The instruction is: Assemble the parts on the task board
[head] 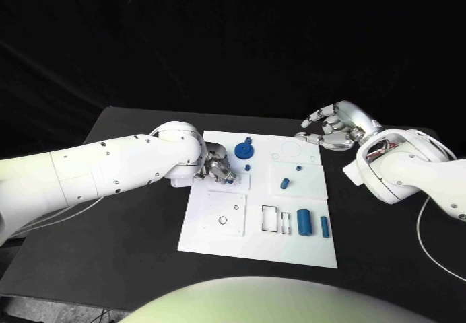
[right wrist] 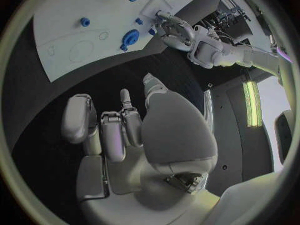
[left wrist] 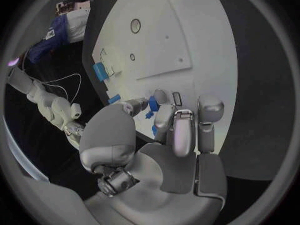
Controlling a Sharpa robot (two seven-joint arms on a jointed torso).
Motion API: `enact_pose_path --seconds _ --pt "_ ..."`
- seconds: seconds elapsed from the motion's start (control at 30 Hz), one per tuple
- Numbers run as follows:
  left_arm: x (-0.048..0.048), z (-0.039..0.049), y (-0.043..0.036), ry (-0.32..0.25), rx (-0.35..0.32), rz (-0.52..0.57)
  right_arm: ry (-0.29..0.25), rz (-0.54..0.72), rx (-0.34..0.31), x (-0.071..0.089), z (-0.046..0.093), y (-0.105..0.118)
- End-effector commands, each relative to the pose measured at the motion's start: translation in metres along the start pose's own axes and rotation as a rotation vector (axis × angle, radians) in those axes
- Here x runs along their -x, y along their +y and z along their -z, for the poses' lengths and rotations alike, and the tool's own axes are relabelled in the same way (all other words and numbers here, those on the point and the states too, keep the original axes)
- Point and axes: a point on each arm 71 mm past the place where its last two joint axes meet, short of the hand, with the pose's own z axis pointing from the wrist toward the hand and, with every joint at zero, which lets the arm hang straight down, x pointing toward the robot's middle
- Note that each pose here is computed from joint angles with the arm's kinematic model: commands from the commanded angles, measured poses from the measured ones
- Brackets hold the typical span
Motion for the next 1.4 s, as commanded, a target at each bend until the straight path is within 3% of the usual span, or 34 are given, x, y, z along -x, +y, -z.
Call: enact_pose_path --seconds 0.03,0.3,1.4 --pt "0.0003 0.0001 0.0020 0.005 0.008 -0.011 0.011 0.010 0.009 -0.0011 0.0002 0.0008" --pt "0.0038 0.0013 0.0045 -0.005 0.011 -0.005 0.011 0.011 0.009 -0.0012 0.0001 0.0006" --pt "0.0023 0.0006 -0.0029 0.007 -0.007 0.004 0.015 0.010 0.006 -0.0030 0.0001 -0.0002"
